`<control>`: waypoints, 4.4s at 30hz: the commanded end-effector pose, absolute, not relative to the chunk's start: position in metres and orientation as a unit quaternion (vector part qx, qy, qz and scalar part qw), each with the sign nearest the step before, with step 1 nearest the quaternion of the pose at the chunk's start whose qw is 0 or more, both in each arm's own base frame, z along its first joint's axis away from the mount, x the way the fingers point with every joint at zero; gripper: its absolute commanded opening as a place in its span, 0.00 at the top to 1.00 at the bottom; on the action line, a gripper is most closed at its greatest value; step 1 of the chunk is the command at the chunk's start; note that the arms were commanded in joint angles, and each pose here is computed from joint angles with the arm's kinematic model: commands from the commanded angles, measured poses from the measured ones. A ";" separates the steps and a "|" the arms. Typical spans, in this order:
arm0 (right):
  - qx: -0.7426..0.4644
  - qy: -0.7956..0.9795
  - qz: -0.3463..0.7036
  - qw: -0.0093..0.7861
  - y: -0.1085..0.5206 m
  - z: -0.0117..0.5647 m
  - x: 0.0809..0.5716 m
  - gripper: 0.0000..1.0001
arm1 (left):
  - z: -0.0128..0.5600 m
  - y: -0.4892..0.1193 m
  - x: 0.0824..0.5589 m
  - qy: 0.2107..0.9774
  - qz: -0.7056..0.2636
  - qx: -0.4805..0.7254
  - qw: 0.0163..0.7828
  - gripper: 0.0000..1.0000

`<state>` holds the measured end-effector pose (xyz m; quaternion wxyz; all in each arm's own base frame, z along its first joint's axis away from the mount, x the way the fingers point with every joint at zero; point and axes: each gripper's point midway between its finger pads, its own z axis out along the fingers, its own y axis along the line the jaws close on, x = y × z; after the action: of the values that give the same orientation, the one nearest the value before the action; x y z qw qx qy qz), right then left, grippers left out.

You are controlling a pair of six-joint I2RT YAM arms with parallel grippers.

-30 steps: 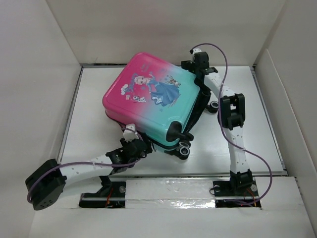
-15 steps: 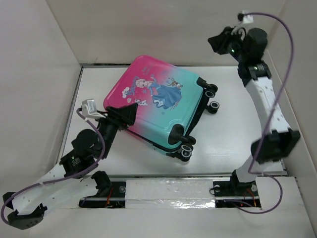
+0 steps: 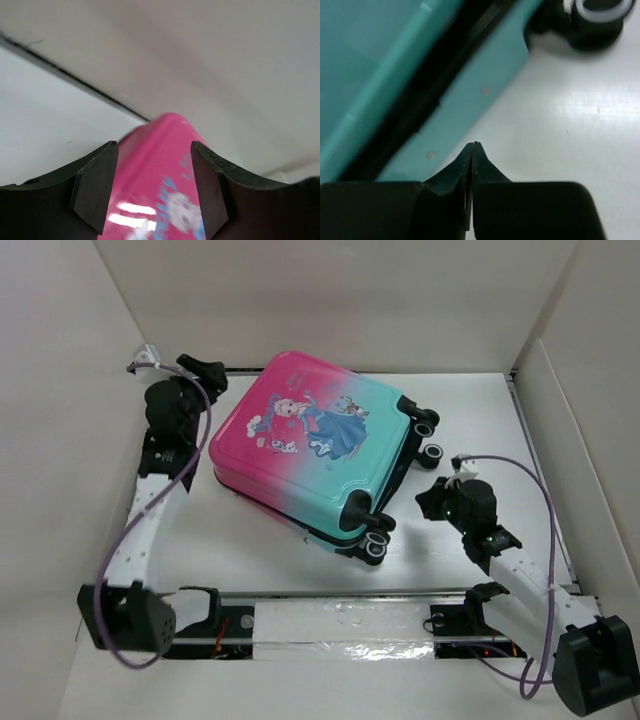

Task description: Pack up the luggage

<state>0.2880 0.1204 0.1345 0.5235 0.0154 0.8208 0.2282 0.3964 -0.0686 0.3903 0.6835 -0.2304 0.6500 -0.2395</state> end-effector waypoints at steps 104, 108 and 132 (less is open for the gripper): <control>-0.068 0.780 0.266 0.563 0.153 0.152 0.377 0.62 | 0.128 -0.200 0.265 0.789 -0.315 -0.122 0.514 0.72; -0.057 0.782 0.274 0.557 0.146 0.128 0.332 0.98 | 0.142 -0.192 0.259 0.787 -0.308 -0.111 0.523 0.54; -0.309 0.661 0.319 0.605 0.210 0.149 0.273 0.44 | 0.149 -0.276 0.195 0.796 -0.343 0.084 0.492 0.99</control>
<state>0.2620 0.1971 0.1110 0.5533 -0.2680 0.7249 0.3109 0.1822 -0.2638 0.1165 0.4527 0.0891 0.8258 -0.3244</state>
